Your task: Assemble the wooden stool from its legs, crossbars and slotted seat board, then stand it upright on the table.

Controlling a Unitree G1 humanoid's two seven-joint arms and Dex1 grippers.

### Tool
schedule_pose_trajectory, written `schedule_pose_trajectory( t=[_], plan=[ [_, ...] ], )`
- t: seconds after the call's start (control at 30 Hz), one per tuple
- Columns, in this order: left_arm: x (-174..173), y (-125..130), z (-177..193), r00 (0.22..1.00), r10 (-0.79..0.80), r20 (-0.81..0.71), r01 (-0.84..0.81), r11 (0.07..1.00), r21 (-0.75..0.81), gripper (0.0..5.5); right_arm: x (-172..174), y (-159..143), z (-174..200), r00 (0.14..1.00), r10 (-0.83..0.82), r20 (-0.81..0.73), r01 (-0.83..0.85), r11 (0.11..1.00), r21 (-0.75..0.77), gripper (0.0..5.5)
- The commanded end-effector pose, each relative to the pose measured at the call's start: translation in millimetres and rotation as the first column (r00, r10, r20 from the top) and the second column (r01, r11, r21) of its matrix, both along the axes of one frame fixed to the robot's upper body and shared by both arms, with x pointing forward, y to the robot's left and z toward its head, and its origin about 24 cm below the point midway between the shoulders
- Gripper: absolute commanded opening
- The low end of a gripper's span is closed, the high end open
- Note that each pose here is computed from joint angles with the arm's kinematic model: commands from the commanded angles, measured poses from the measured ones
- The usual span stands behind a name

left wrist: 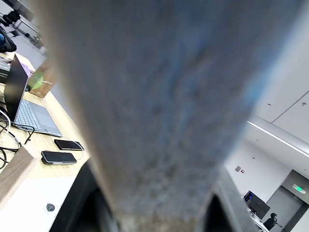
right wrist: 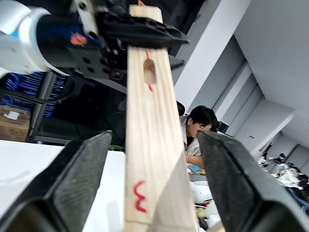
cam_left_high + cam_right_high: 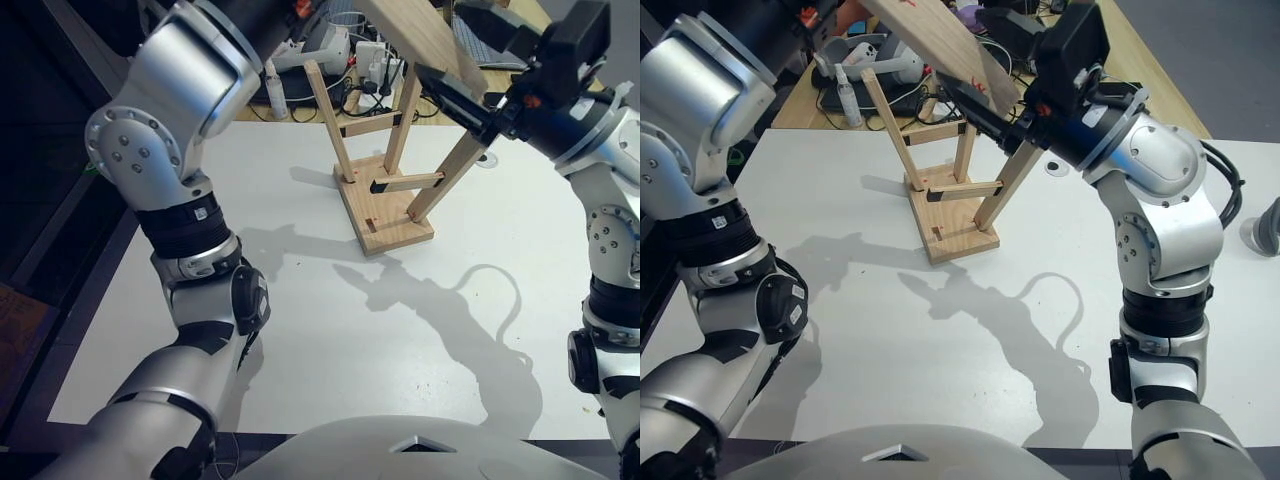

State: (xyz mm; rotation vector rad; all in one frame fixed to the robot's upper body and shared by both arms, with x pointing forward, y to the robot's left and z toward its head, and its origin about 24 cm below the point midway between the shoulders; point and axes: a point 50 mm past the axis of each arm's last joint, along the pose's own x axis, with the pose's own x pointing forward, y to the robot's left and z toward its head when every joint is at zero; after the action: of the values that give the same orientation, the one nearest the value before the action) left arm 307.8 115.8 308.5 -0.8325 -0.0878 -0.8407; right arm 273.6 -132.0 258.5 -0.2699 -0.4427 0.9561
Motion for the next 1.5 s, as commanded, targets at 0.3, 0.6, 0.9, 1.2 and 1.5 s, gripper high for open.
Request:
schedule_pose_trajectory(
  t=[0.3, 0.6, 0.9, 1.2, 1.5],
  plan=[
    [21.1, 48.9, -14.7, 0.79, 0.551, 0.269, -0.613, 0.73, 0.303, 1.02, 62.0, -42.5, 14.3, 0.849, -0.221, -0.48, 0.487, 0.68, 0.549, 3.68],
    [23.9, 45.4, -20.0, 0.659, 0.584, 0.474, -0.751, 0.535, 0.386, 1.02, 69.5, -40.9, 94.9, 0.909, -0.245, -0.337, 0.415, 0.602, 0.682, 3.68],
    [26.8, 40.8, -25.9, 0.65, 0.575, 0.498, -0.76, 0.507, 0.407, 1.02, 92.9, -3.9, -85.8, 0.613, -0.403, -0.679, 0.655, 0.74, 0.152, 3.68],
    [26.0, 39.4, -32.2, 0.659, 0.57, 0.491, -0.752, 0.508, 0.42, 1.02, 77.0, -4.2, -85.1, 0.621, -0.34, -0.706, 0.655, 0.719, 0.231, 3.68],
    [24.3, 67.9, -70.8, 0.612, 0.712, 0.345, -0.766, 0.424, 0.484, 1.02, 69.2, -55.3, 41.1, 0.872, -0.045, -0.487, 0.47, 0.355, 0.808, 3.68]
  ],
)
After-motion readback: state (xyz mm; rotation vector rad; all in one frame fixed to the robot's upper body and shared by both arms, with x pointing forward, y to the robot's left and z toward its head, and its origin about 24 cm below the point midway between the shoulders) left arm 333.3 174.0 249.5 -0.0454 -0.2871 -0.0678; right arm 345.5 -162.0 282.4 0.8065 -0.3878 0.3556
